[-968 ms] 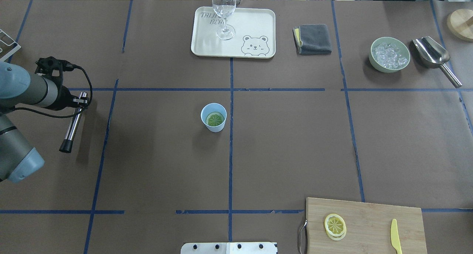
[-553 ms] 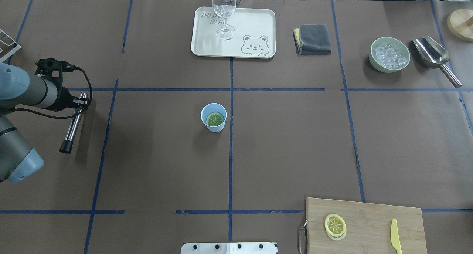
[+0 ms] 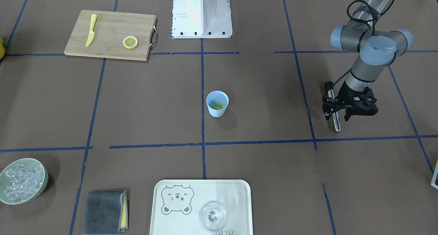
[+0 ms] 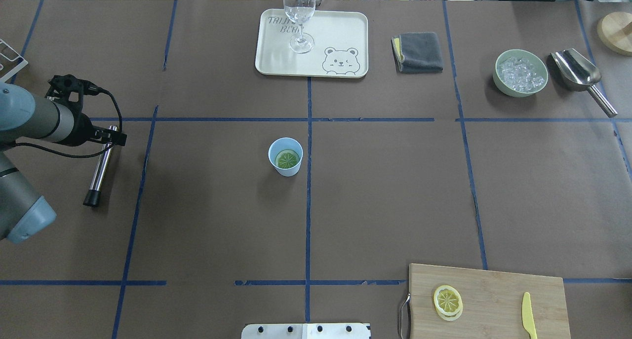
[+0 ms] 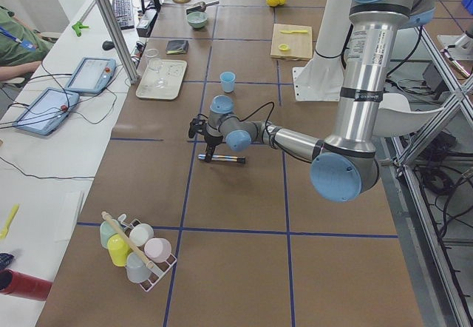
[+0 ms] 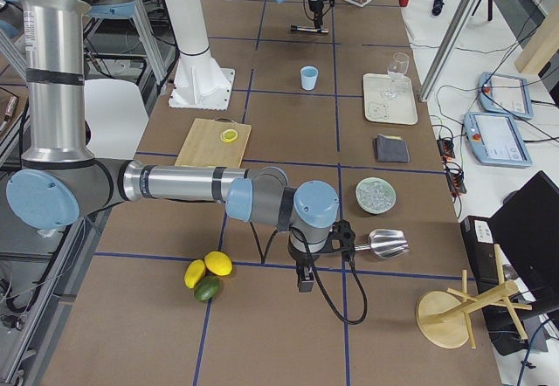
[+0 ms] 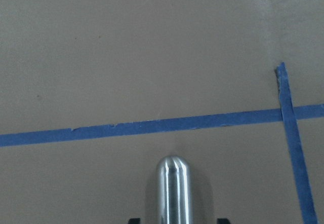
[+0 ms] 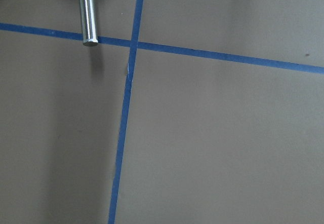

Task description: Squeeze lemon into cup

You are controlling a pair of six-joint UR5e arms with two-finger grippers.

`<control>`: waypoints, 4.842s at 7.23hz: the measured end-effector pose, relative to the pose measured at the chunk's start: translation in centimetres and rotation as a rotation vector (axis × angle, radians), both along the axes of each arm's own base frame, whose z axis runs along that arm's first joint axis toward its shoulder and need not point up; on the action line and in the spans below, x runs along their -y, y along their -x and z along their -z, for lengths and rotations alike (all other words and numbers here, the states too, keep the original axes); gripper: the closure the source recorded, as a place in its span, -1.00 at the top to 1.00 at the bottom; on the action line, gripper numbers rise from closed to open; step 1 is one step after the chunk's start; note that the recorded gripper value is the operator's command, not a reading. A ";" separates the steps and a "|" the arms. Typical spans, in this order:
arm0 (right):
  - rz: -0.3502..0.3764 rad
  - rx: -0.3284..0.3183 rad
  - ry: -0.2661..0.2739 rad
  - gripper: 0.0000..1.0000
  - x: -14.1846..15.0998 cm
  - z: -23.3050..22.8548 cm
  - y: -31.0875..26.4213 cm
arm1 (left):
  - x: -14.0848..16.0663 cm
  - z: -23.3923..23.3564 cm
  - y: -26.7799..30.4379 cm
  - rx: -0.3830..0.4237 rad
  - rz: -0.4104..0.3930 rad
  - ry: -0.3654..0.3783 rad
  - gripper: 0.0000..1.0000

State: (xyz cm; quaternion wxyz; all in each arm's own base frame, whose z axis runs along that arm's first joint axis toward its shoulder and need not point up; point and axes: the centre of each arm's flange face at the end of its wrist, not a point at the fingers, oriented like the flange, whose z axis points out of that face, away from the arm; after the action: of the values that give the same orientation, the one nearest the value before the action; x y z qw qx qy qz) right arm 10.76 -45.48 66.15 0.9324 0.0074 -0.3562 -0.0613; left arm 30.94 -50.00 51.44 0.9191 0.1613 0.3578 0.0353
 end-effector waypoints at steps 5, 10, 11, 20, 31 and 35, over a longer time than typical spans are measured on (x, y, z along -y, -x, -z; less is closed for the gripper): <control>0.002 0.001 -0.005 1.00 0.3 0.2 0.1 | 5.9 -1.8 21.5 0.188 -0.136 -0.177 1.00; 0.002 0.001 -0.008 1.00 0.4 0.3 0.0 | 1.6 -9.3 37.3 0.123 -0.184 0.106 1.00; 0.002 0.001 -0.010 1.00 0.5 0.4 0.0 | 0.1 -10.7 37.5 0.098 -0.185 0.142 1.00; 0.030 0.001 -0.034 1.00 0.9 1.7 1.4 | -3.9 -10.8 37.3 0.012 -0.188 0.159 1.00; 0.039 -0.001 -0.056 1.00 1.1 1.4 3.2 | -5.5 -11.3 37.2 0.005 -0.185 0.171 1.00; 0.040 0.000 -0.052 1.00 1.1 1.2 3.4 | -5.5 -11.2 37.3 0.011 -0.186 0.167 1.00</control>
State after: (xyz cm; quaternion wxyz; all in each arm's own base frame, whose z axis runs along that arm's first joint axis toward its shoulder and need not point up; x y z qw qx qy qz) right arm 7.35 -46.57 64.94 0.9304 0.0247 -0.3547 -0.0892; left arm -6.35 -44.54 62.61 0.9240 0.0503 0.3679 0.0916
